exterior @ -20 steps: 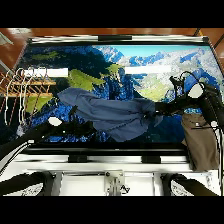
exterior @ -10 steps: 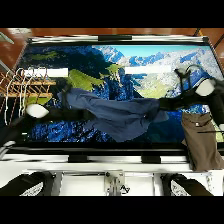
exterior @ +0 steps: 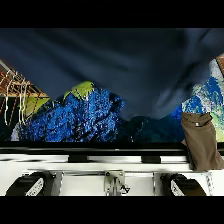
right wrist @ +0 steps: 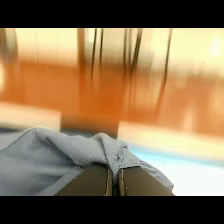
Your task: Fold the shirts.
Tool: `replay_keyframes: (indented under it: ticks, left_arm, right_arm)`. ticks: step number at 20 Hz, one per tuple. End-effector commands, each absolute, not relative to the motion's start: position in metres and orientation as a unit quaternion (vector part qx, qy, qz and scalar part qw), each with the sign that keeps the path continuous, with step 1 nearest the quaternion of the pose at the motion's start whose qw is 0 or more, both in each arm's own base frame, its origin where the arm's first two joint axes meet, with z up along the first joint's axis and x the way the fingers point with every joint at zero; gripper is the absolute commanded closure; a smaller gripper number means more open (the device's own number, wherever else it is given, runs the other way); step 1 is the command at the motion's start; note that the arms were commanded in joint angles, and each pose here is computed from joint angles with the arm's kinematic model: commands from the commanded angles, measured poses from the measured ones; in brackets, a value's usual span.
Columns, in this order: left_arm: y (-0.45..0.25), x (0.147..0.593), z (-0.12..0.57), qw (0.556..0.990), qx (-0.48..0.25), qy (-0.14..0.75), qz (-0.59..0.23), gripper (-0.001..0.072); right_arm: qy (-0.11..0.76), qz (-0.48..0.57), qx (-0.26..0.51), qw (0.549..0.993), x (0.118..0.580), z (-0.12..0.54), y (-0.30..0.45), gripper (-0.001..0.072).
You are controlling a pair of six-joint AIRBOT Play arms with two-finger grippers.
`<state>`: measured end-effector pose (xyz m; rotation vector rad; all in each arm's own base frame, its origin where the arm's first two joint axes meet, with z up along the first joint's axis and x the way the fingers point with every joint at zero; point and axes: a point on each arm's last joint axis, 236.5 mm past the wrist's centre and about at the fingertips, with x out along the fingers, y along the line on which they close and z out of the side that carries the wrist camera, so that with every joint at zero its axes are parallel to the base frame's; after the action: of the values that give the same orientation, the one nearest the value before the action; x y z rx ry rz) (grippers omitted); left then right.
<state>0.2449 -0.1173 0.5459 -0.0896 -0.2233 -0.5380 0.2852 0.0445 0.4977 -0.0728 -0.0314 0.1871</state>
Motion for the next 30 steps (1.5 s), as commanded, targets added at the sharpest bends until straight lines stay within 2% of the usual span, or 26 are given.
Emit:
replay_keyframes:
  ticks: [1,5,8,12,15,18,23,26,30]
  left_arm:
    - [-0.103,0.159,0.611,0.95,0.0,-0.217,-0.226,0.0667]
    - [-0.101,0.151,0.595,0.958,0.012,-0.186,-0.216,0.0667]
    - [-0.094,0.177,0.555,0.975,0.022,-0.1,-0.198,0.0667]
    - [-0.074,0.233,0.474,0.986,0.034,0.031,-0.161,0.0667]
    - [-0.071,0.278,0.385,0.976,0.012,0.145,-0.162,0.0667]
    - [-0.068,0.314,0.296,0.956,-0.014,0.246,-0.159,0.0667]
    - [-0.056,0.4,0.219,0.941,-0.065,0.305,-0.128,0.0666]
    - [-0.048,0.458,0.184,0.94,-0.08,0.314,-0.11,0.0666]
    - [-0.046,0.525,0.164,0.941,-0.105,0.304,-0.103,0.0666]
  right_arm:
    - [-0.153,0.085,-0.025,0.984,0.192,0.581,0.041,0.0651]
    - [-0.157,0.089,-0.015,0.983,0.154,0.579,0.042,0.065]
    - [-0.094,0.093,-0.009,0.991,0.161,0.55,0.044,0.0651]
    - [0.113,0.104,-0.011,0.988,0.207,0.458,0.048,0.065]
    - [0.307,0.111,-0.013,0.945,0.252,0.368,0.048,0.065]
    - [0.404,0.112,0.006,0.908,0.323,0.298,0.05,0.065]
    - [0.457,0.108,0.052,0.881,0.458,0.18,0.058,0.065]
    - [0.423,0.125,0.117,0.89,0.523,0.142,0.078,0.065]
    - [0.339,0.109,0.165,0.92,0.58,0.141,0.076,0.065]
